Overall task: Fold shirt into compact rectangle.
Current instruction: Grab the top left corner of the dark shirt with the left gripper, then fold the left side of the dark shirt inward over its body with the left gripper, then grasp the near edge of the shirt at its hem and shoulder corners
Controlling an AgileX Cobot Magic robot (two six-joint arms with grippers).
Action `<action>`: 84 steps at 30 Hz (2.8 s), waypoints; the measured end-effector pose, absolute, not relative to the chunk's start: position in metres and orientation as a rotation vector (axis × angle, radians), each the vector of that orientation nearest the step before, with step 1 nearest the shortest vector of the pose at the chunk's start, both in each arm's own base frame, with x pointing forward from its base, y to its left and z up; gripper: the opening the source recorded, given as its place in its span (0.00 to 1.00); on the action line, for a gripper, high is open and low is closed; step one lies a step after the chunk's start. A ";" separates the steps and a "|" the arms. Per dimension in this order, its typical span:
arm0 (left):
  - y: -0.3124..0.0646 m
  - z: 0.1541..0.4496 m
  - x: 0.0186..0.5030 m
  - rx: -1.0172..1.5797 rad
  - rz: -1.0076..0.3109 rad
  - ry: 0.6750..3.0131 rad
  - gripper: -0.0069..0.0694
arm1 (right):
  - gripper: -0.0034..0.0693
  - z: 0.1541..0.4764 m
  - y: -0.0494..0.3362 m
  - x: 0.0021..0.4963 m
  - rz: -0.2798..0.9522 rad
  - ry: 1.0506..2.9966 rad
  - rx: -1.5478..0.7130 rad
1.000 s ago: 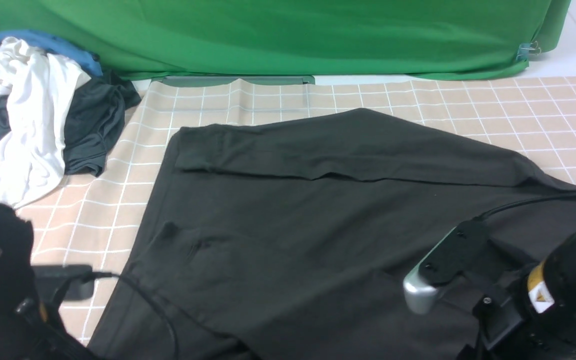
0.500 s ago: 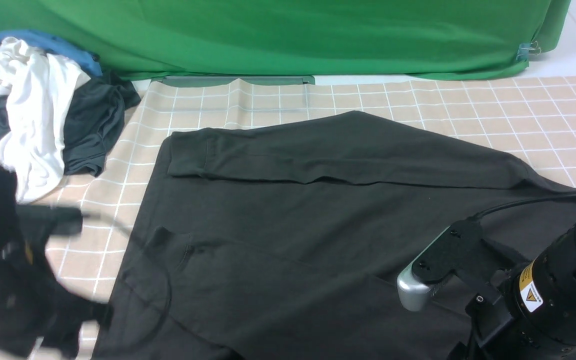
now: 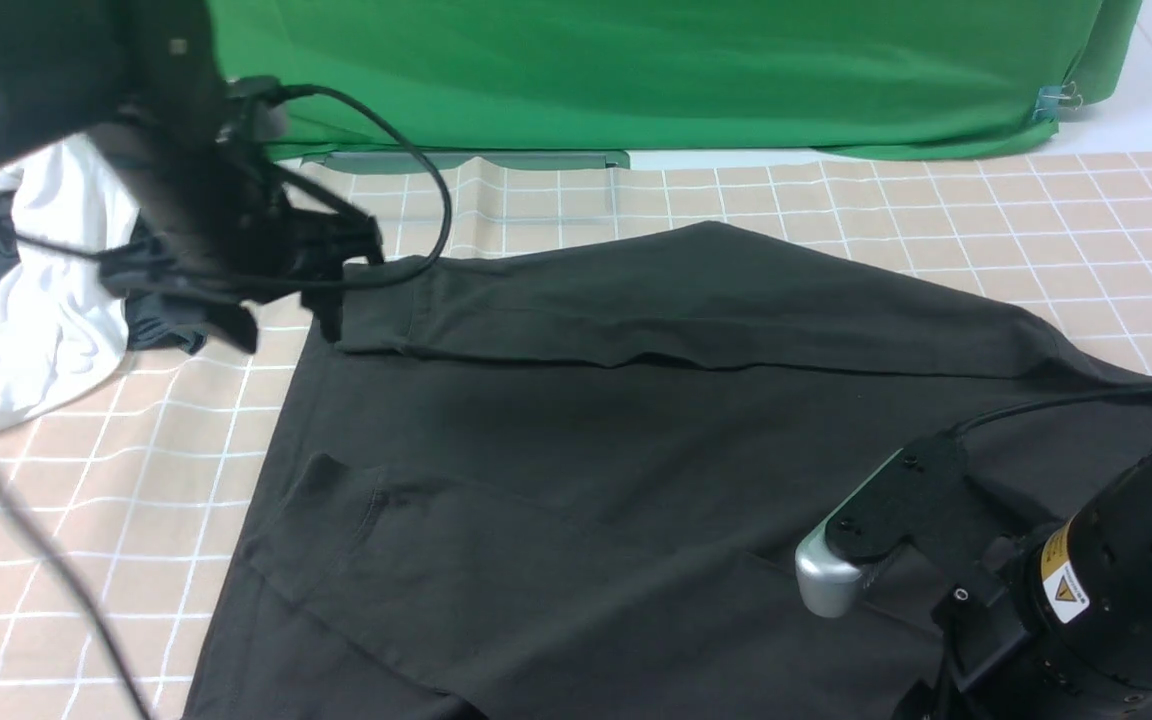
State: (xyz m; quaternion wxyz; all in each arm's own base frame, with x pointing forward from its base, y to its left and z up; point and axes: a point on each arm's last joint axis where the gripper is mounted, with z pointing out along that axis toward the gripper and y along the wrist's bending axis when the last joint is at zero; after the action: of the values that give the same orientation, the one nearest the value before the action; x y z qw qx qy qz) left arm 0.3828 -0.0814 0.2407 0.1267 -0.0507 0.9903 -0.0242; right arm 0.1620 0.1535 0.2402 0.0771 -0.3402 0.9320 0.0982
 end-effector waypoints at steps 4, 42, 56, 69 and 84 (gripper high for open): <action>-0.086 0.218 0.413 -0.137 -0.062 2.895 0.64 | 0.69 0.254 0.153 0.162 0.320 2.741 -0.995; -0.091 0.244 0.420 0.122 -0.087 2.851 0.14 | 0.69 0.294 0.156 0.166 0.371 2.575 -0.949; -0.081 0.262 0.335 0.016 -0.125 3.054 0.14 | 0.69 0.294 0.153 0.169 0.302 2.554 -0.974; -0.091 0.224 0.266 -0.012 -0.073 3.226 0.14 | 0.69 0.295 0.152 0.174 0.251 2.500 -0.983; -0.090 0.253 0.285 0.100 -0.005 3.106 0.59 | 0.69 0.321 0.106 0.213 -0.006 2.489 -0.637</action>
State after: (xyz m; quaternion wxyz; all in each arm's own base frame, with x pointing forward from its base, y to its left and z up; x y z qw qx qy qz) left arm 0.2854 -0.0900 0.2528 0.0170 0.0323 0.9993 -0.0016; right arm 0.2130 0.1061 0.3213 0.2821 -0.2380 0.9294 -0.0022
